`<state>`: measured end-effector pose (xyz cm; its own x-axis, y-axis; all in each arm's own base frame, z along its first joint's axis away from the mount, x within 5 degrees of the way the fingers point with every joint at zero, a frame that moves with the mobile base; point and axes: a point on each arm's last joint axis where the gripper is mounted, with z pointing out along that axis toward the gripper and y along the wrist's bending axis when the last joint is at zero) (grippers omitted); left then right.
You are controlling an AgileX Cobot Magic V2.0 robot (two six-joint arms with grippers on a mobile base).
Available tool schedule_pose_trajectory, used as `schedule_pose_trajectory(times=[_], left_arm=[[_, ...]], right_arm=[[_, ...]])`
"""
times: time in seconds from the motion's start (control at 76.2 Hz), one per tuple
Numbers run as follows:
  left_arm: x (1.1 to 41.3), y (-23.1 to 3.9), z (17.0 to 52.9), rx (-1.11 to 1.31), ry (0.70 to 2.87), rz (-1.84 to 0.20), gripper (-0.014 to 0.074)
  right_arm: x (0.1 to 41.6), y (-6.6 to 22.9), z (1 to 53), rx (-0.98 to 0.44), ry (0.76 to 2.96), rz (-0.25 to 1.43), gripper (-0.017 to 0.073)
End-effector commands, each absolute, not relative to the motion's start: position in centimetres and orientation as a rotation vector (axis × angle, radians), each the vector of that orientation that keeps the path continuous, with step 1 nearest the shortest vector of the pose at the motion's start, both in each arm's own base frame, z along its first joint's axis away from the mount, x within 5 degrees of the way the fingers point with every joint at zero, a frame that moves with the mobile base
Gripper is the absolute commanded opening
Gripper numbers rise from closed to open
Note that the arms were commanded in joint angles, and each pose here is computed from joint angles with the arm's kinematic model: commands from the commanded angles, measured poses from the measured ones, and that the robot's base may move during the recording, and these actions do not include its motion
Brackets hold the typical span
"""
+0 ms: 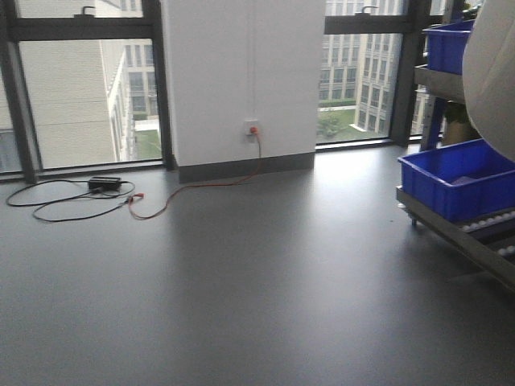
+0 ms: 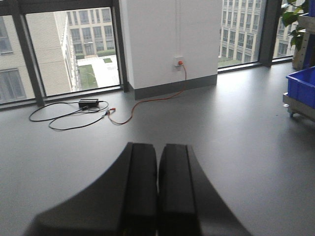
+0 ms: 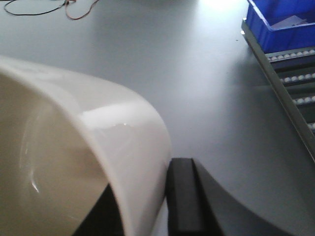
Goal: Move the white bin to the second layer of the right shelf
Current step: 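Drive up to the shelf rack carrying the bin in the right gripper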
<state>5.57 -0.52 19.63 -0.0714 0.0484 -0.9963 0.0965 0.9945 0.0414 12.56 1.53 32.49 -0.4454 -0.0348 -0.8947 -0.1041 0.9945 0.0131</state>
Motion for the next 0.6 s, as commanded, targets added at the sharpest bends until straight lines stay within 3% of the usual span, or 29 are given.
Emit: schedule_pose_trajectory(times=[0.0, 0.591], left_arm=[[5.62, -0.55, 19.25, 0.108, 1.578, -0.047, 0.0085], [5.62, -0.55, 19.25, 0.108, 1.578, -0.047, 0.0085]], right_arm=[[12.9, 1.54, 34.29, -0.09, 1.911, 0.085, 0.0055], [12.9, 1.53, 34.29, -0.09, 1.912, 0.085, 0.0055]])
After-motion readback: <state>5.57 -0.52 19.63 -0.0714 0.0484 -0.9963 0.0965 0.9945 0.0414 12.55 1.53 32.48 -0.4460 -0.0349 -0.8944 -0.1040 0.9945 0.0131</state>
